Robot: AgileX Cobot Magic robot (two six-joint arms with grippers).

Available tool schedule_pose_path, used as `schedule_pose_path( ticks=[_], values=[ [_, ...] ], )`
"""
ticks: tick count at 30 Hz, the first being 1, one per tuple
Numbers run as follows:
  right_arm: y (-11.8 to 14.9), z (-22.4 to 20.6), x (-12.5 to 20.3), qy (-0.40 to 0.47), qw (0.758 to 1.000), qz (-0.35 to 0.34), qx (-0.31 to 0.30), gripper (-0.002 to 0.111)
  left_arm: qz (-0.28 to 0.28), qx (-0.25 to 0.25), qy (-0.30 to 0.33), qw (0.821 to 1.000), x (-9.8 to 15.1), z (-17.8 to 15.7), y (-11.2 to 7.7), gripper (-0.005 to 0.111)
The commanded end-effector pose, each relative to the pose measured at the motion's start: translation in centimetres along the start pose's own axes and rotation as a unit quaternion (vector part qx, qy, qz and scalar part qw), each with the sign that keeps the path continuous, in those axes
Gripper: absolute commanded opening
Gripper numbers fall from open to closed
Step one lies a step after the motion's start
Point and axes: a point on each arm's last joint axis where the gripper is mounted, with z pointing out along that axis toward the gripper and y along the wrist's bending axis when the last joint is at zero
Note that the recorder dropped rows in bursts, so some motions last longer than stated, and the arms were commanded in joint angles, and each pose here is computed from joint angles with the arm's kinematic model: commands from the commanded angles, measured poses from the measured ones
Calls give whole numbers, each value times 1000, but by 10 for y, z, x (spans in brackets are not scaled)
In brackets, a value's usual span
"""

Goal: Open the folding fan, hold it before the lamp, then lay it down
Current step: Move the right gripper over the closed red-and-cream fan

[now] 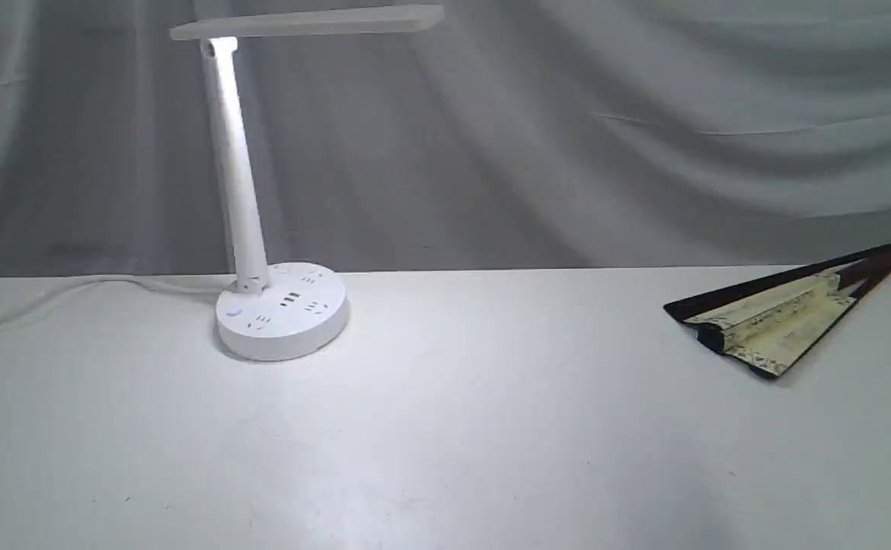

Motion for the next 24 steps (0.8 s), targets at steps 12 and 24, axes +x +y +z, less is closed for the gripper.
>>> schedule_pose_path(
  ticks=[12,24],
  values=[
    [1,80,-25,112,993,27,-7,0,0,-25,199,980,6,68,0,0],
    [1,153,-39,199,979,45,-8,0,14,-30,255,966,5,113,-1,0]
  ],
)
